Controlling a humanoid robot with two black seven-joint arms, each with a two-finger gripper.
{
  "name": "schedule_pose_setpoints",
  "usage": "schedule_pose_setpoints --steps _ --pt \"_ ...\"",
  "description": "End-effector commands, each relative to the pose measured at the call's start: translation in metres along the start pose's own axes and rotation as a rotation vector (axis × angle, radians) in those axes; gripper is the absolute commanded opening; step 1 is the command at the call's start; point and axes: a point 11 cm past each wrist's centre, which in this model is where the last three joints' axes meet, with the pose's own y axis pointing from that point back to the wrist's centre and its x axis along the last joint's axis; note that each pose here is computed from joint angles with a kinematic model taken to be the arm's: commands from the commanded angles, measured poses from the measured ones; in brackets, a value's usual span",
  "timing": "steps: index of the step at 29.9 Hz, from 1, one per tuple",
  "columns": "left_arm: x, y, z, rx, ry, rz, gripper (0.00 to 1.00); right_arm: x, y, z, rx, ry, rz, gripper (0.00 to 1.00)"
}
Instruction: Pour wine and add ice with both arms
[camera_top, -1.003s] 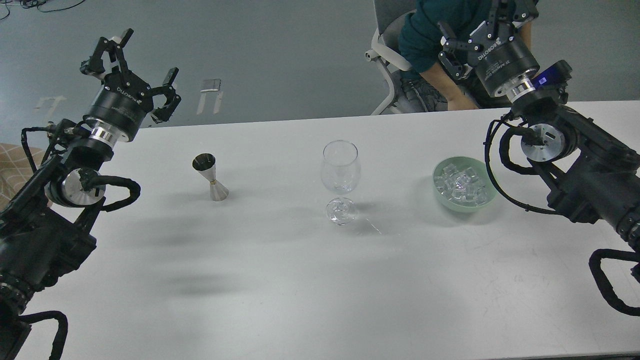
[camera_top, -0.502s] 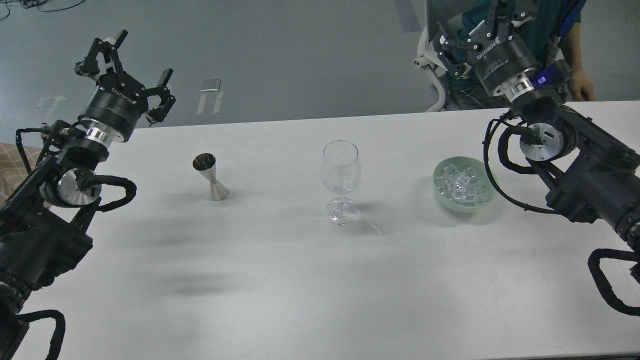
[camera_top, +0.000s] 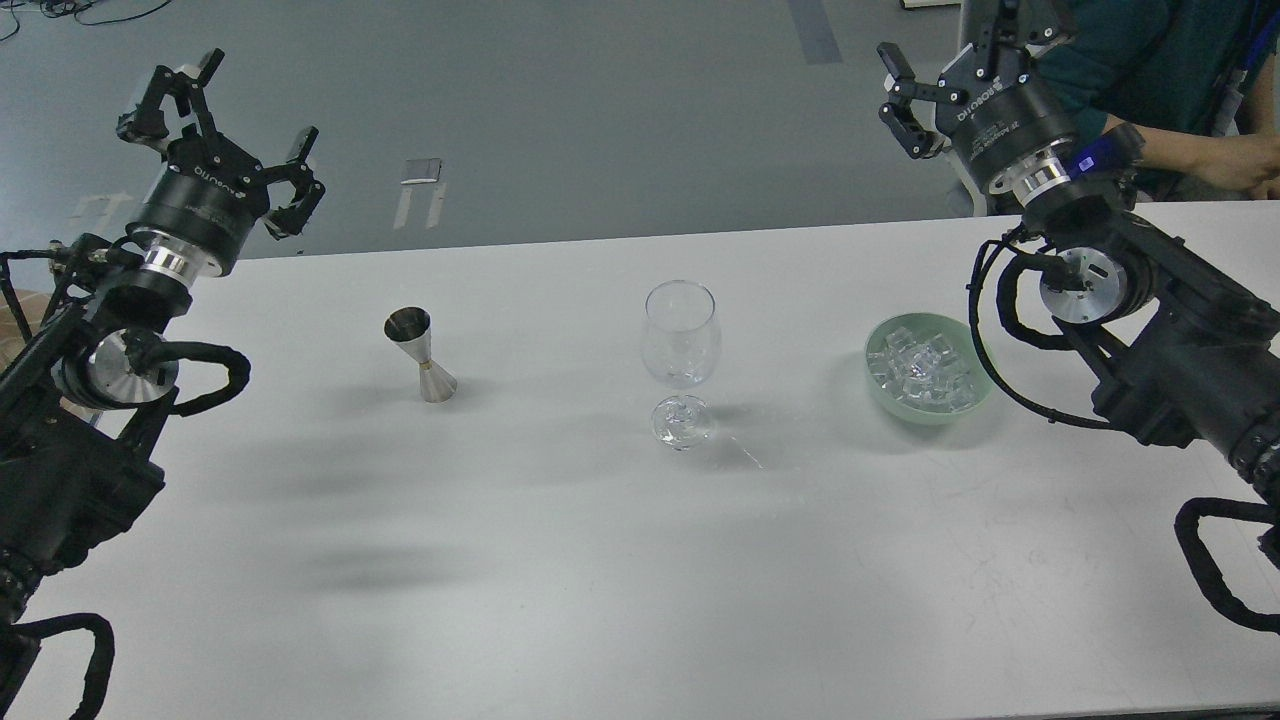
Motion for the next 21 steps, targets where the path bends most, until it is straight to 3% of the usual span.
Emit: schedule_pose_setpoints --steps 1,21 --pt "0.0111 0.0004 -0.0011 0.014 -0.019 0.038 0.98 0.0015 -0.0010 0.0005 -0.001 0.002 0.008 1.00" --pt "0.0101 -0.0007 -0.0051 0.018 -0.018 0.038 0.98 -0.0045 -0.0021 0.0094 -0.063 -0.008 -0.010 1.00"
